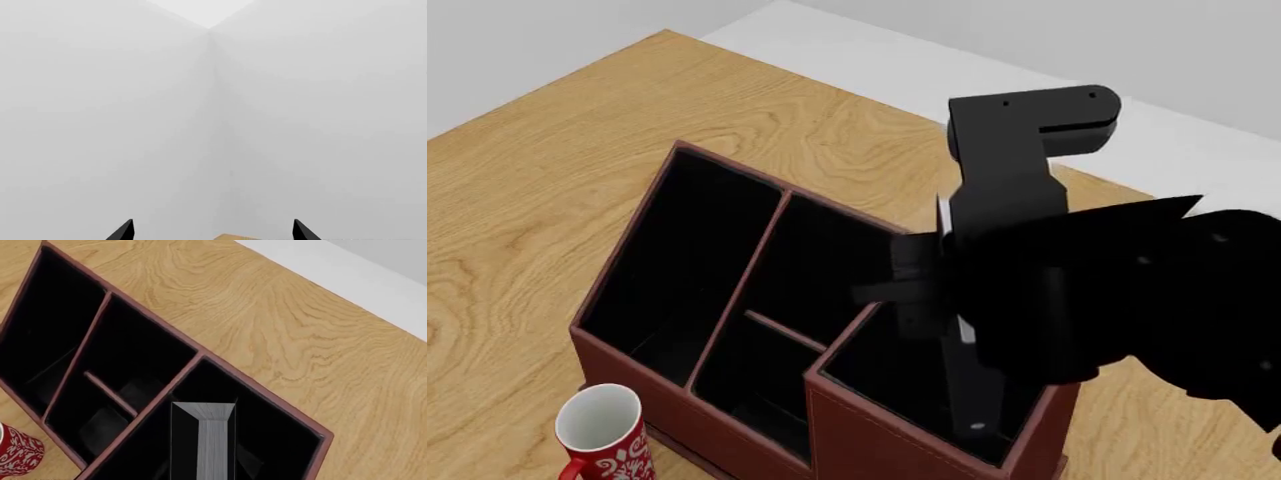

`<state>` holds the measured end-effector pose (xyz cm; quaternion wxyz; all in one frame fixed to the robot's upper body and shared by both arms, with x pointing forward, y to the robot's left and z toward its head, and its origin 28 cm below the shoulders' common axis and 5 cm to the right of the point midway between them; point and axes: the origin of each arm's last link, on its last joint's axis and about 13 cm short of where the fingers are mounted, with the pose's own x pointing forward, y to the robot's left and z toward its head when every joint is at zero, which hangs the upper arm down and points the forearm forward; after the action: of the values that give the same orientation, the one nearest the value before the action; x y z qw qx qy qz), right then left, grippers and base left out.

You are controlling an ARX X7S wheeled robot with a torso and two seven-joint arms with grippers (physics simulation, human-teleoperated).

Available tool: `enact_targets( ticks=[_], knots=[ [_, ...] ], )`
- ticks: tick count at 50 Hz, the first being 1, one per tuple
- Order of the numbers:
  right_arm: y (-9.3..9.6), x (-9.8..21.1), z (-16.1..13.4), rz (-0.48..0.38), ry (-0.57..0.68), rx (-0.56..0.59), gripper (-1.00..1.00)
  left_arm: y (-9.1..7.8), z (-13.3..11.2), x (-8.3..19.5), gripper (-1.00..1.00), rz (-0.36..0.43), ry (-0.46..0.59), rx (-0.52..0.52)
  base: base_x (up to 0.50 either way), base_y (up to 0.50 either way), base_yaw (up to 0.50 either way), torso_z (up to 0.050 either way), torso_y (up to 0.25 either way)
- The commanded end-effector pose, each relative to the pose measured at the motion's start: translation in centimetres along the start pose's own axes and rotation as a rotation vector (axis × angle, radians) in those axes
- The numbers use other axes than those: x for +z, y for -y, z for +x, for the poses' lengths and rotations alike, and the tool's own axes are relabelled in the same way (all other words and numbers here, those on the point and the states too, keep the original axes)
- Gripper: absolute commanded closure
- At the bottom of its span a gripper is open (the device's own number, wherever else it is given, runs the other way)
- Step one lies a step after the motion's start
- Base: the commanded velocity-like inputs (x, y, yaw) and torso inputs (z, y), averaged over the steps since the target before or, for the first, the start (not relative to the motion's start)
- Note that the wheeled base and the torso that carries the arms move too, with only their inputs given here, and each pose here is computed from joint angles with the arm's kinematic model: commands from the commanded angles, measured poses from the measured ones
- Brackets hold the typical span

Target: Pick up the book and place it in the right compartment of the caddy.

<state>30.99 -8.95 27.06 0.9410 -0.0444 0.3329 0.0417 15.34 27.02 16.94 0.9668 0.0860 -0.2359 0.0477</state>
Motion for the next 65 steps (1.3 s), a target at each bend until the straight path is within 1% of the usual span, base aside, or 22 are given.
enact_targets(
  ticks=[1,24,25,41,50,56,57,62,65],
  knots=[
    [0.4,0.0,0.8,-0.013,0.025,-0.013,1.00,0.1,0.1,-0.1,-1.00,0.005,-0.003,-0.004,0.00,0.00,0.00,0.000,0.010],
    [0.6,-0.8,1.7,-0.012,0.012,-0.017,1.00,0.3,0.1,-0.2,-1.00,0.009,-0.007,-0.009,0.00,0.00,0.00,0.000,0.001],
    [0.6,-0.7,1.6,-0.012,0.011,-0.016,-1.00,0.3,0.1,-0.2,-1.00,0.008,-0.007,-0.009,0.00,0.00,0.00,0.000,0.010],
    [0.9,-0.7,1.4,-0.001,0.017,-0.025,-1.00,0.4,0.2,-0.2,-1.00,0.008,-0.003,-0.011,0.00,0.00,0.00,0.000,0.000],
    [0.9,-0.4,0.7,0.000,0.035,-0.030,-1.00,0.3,0.2,-0.2,-1.00,0.008,-0.003,-0.011,0.00,0.00,0.00,0.000,0.000],
    [1.1,0.0,-0.7,0.011,0.085,-0.033,-1.00,0.4,0.2,-0.1,-1.00,0.008,-0.002,-0.012,0.00,0.00,0.00,0.000,0.000],
    [1.3,0.1,-1.5,0.028,0.121,-0.038,-1.00,0.3,0.1,-0.1,-1.00,0.008,-0.002,-0.011,0.00,0.00,0.00,0.000,0.000],
    [1.4,0.0,-2.8,0.036,0.169,-0.031,-1.00,0.4,0.1,-0.2,-1.00,0.008,-0.002,-0.013,0.00,0.00,0.00,0.000,0.000],
    [1.6,-0.4,-3.9,0.064,0.227,-0.010,-1.00,0.4,0.0,-0.2,-1.00,0.010,-0.002,-0.013,0.00,0.00,0.00,0.000,0.000]
  ],
)
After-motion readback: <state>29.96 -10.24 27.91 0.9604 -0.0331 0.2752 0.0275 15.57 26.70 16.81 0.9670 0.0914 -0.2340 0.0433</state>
